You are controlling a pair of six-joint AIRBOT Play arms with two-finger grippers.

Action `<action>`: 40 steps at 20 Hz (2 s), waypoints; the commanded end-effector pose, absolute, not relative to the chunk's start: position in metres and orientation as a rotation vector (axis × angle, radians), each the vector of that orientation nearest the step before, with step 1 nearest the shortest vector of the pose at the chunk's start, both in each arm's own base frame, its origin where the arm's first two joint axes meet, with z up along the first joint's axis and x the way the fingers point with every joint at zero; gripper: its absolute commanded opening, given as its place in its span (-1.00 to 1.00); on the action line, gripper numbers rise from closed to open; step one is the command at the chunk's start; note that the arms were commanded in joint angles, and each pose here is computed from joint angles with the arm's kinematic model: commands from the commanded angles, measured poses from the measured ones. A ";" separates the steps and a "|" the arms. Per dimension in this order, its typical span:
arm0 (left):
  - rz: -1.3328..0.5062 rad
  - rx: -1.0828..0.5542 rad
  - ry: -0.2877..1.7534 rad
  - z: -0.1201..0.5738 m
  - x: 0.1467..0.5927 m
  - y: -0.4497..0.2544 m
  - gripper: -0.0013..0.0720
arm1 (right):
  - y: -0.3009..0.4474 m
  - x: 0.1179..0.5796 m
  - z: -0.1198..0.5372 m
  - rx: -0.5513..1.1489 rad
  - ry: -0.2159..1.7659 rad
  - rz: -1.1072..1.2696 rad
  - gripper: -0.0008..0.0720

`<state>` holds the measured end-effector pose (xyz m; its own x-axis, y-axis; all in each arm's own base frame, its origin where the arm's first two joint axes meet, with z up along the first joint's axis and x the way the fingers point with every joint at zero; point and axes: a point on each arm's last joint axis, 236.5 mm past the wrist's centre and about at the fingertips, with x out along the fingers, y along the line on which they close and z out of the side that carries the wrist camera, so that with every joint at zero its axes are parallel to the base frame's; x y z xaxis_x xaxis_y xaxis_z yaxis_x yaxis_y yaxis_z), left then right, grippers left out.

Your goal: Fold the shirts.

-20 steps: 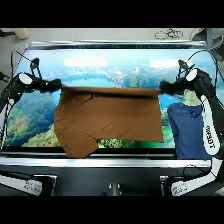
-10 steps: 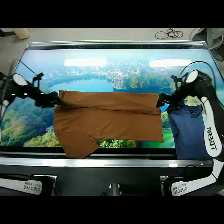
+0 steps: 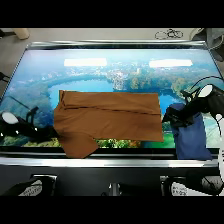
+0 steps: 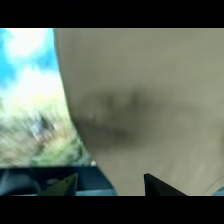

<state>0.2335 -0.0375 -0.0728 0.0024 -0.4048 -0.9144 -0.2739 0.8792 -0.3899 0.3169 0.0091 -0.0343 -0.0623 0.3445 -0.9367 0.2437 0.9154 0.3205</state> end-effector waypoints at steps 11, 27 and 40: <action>-0.069 -0.639 1.482 -0.106 0.225 -0.068 -0.72 | 0.022 0.262 -0.087 0.503 1.734 0.074 0.72; -0.217 -0.447 1.200 -0.014 0.295 -0.059 -0.90 | 0.030 0.315 -0.067 0.513 1.471 0.146 -0.91; -0.256 -0.588 1.183 -0.024 0.490 -0.049 -0.89 | 0.027 0.507 -0.067 0.414 1.210 0.036 -0.91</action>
